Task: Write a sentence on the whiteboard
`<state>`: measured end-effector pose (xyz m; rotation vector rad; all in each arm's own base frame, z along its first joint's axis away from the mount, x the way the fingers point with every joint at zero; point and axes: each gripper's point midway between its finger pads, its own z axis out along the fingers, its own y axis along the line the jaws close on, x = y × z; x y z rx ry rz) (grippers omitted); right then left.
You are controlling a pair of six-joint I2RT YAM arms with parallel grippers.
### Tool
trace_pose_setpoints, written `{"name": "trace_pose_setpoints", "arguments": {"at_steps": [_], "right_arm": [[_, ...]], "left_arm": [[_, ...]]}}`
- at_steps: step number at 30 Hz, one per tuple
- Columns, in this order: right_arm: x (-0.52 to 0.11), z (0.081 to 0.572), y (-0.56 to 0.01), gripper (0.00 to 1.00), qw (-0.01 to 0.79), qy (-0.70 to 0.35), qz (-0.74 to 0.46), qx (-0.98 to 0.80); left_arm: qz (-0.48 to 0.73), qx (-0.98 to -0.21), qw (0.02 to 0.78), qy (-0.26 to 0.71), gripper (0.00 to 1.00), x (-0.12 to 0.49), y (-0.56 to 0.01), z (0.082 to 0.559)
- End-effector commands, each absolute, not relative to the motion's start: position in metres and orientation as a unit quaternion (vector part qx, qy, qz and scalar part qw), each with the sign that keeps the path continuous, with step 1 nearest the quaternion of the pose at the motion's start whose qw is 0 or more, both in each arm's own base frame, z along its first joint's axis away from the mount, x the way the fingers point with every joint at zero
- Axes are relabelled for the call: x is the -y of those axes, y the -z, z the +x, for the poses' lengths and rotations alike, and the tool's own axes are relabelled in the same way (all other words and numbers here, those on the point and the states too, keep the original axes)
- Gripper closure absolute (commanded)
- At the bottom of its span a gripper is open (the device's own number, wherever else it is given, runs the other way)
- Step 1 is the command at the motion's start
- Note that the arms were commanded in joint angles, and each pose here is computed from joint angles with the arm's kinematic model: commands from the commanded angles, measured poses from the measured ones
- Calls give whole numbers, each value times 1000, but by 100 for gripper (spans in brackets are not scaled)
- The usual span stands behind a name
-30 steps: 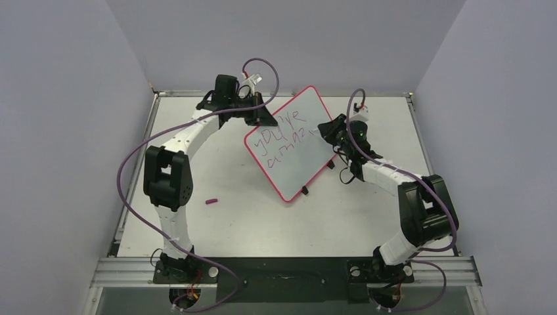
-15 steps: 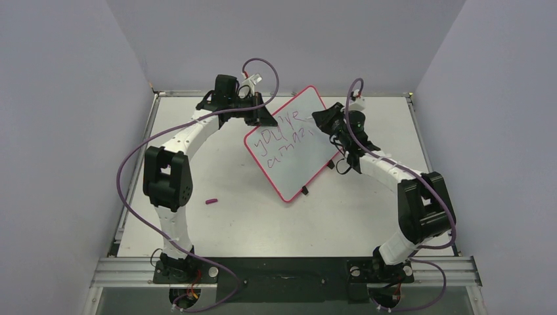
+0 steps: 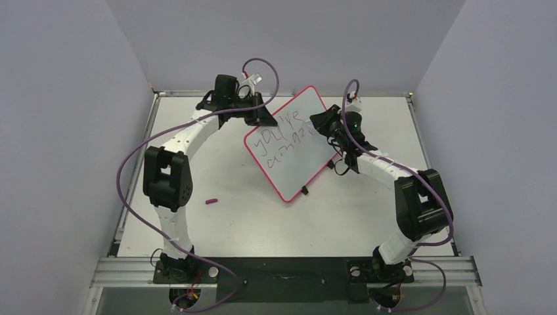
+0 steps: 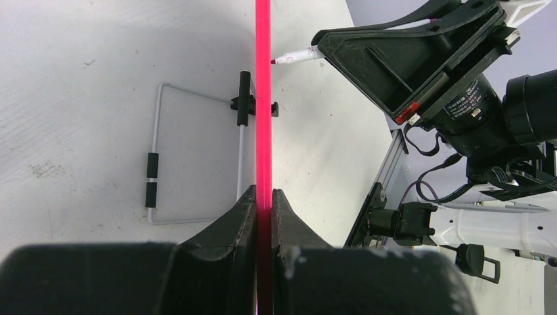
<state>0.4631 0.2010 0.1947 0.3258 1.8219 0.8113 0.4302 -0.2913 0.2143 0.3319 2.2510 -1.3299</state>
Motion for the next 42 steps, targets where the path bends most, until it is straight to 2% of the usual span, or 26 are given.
{"name": "trace_pose_setpoints", "arguments": {"at_steps": [1,20,32,42], "right_arm": [[-199,468,-197,100,543,-339,135,-757],[-186,464,-174,100,533,-316,145,-771],[-182,461,-208,100,550,-340,151,-747],[-175,471,-208,100,552,-337,158,-746]], "left_arm": [[171,-778,290,531,100,300,-277,415],[172,-778,290,531,100,300,-276,414],[171,-777,290,531,100,300,-278,413],[171,-778,290,531,100,300,-277,413]]}}
